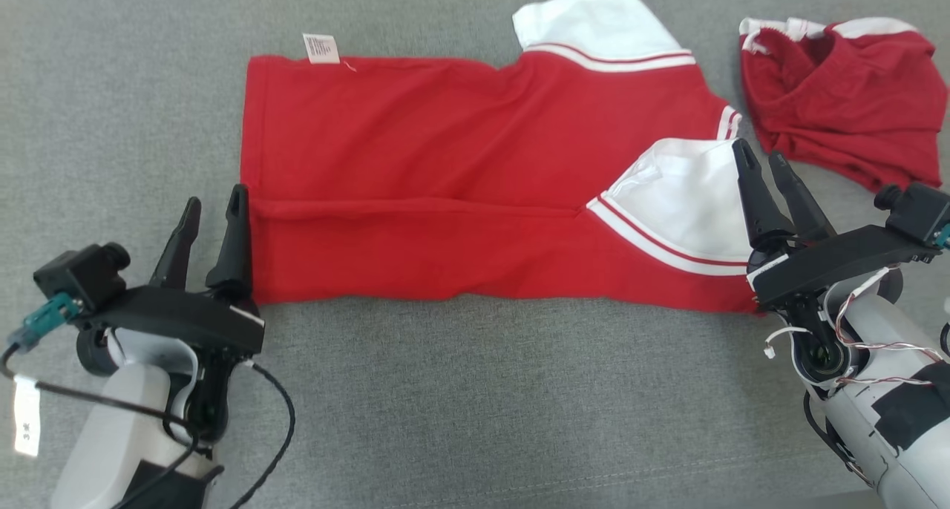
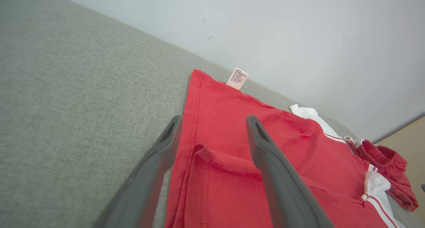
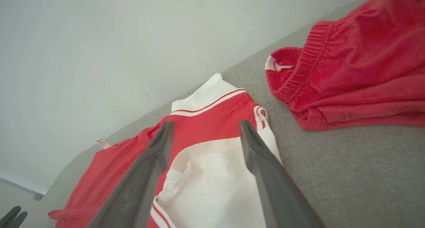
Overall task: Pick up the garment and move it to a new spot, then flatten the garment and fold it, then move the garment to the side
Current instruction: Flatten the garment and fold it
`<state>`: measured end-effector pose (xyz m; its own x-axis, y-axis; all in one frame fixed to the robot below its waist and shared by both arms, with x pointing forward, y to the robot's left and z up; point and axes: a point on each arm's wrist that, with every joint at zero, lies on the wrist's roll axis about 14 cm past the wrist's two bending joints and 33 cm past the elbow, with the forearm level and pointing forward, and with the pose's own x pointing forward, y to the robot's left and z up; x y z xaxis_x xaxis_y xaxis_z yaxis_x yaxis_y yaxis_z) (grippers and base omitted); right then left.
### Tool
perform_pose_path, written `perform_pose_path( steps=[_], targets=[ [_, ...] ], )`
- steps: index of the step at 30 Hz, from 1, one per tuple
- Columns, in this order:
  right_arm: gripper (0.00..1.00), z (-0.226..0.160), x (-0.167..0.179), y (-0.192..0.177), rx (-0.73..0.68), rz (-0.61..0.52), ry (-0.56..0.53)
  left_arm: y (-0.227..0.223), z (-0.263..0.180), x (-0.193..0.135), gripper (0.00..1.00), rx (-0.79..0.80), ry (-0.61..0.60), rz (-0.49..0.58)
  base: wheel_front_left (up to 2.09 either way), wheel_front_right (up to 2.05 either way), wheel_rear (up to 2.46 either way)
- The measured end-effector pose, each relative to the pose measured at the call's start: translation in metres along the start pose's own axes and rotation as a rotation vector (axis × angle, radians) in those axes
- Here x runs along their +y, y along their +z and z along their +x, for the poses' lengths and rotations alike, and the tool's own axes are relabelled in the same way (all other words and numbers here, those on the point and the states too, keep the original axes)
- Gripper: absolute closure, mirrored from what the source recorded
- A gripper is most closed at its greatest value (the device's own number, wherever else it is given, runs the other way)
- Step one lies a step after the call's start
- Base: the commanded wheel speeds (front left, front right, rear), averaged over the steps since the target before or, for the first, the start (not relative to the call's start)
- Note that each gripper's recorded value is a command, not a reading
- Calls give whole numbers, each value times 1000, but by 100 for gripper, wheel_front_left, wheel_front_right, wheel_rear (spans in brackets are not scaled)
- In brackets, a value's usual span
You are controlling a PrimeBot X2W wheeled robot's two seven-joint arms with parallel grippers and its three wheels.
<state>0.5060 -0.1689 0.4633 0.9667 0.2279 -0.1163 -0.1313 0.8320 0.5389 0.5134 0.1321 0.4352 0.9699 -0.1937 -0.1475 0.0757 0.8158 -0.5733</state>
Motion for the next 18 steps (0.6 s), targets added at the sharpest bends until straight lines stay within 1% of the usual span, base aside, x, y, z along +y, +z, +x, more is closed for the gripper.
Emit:
perform_pose_path(
  steps=[11,13,18],
  targets=[
    [0,-30,9,22,-55,-69,26,7,-32,-17,0,-34,-73,142,0,0,0],
    [0,-36,6,27,-74,-79,15,8,-38,-21,0,-42,-88,172,0,0,0],
    [0,-56,3,30,-95,-127,-7,13,-55,-22,0,-69,-91,202,0,0,0]
  ],
)
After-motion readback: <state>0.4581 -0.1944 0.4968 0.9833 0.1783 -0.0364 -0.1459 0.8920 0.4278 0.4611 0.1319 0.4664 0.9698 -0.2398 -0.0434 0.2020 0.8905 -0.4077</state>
